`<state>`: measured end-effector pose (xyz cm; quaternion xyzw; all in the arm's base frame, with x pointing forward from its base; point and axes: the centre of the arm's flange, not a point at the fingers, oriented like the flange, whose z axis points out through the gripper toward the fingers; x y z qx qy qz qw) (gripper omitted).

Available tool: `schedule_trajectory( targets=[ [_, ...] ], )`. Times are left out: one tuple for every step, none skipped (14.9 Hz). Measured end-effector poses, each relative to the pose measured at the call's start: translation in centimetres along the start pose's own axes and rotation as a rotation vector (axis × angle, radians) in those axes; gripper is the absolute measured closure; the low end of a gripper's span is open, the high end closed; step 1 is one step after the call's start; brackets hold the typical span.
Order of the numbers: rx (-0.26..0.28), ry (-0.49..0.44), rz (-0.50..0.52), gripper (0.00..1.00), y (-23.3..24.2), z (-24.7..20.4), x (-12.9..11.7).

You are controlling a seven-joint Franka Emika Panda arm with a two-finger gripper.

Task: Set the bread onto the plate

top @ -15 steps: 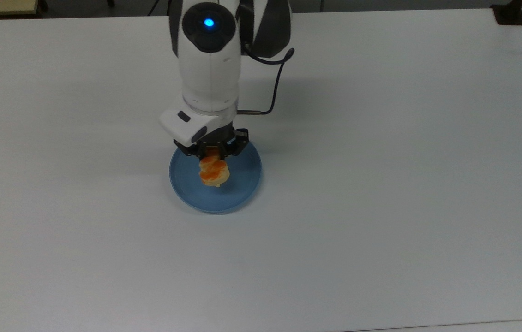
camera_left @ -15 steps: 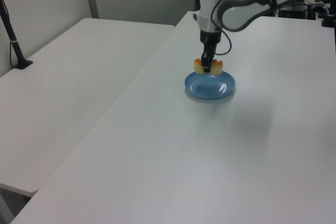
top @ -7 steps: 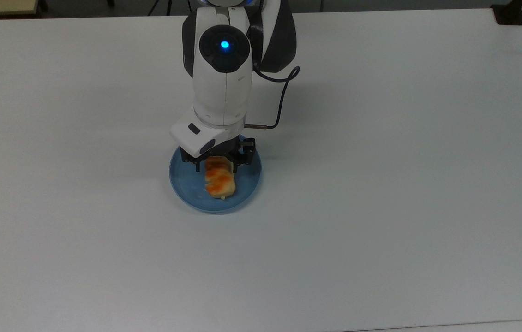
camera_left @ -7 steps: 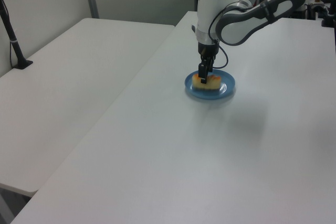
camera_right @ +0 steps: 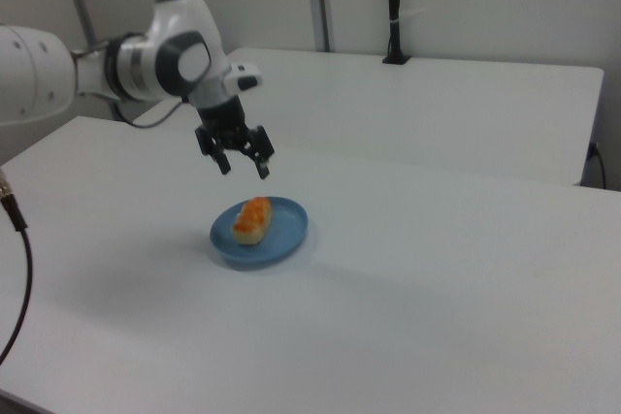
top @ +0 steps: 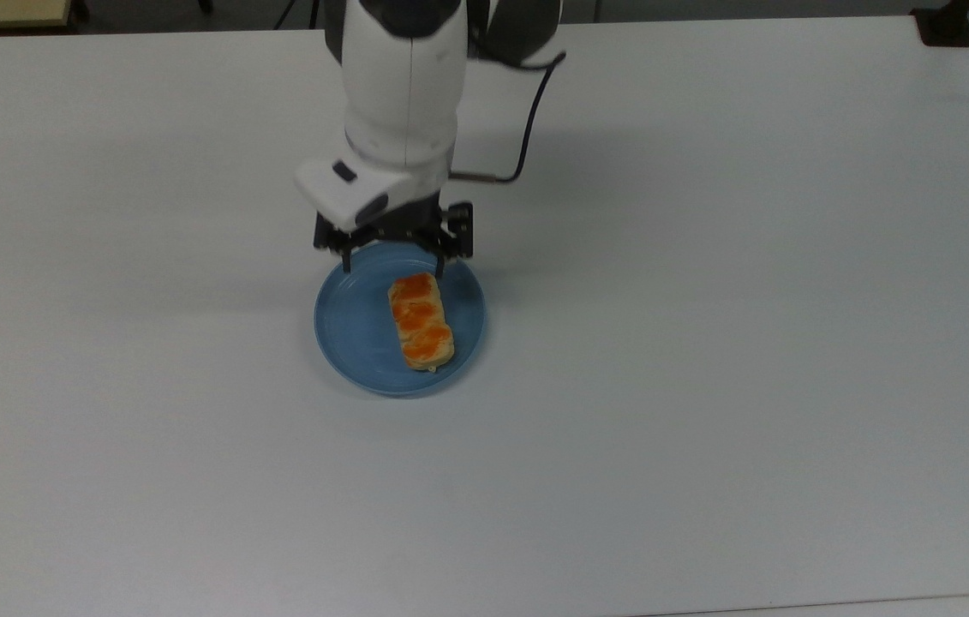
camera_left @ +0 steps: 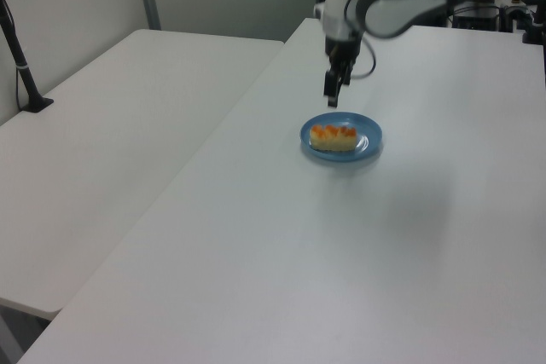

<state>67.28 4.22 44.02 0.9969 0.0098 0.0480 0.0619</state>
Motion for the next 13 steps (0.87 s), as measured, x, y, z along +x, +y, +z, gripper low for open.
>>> schedule_trajectory(
  targets=[
    [-0.002,-0.01,0.007,0.0,0.4,-2.2,-0.7],
    [-0.004,-0.024,0.013,0.0,0.8,-4.3,-1.5],
    [-0.006,-0.045,0.019,0.0,1.3,-6.5,-2.6],
    [-0.008,-0.063,0.024,0.0,1.7,-8.4,-3.6],
    [-0.009,-0.074,0.029,0.0,2.1,-10.5,-4.7],
    [-0.008,-0.074,0.036,0.0,2.6,-12.5,-5.8],
    [-0.007,-0.074,0.041,0.0,2.9,-13.5,-6.4],
    [-0.006,-0.075,0.047,0.0,3.3,-14.4,-6.9],
    [-0.004,-0.075,0.054,0.0,3.7,-14.9,-7.3],
    [-0.001,-0.077,0.061,0.0,4.1,-15.2,-7.6],
    [0.002,-0.08,0.066,0.0,4.4,-15.3,-7.8],
    [0.004,-0.081,0.07,0.0,4.6,-15.3,-7.8],
    [0.006,-0.084,0.073,0.0,4.7,-15.1,-7.8]
  ],
)
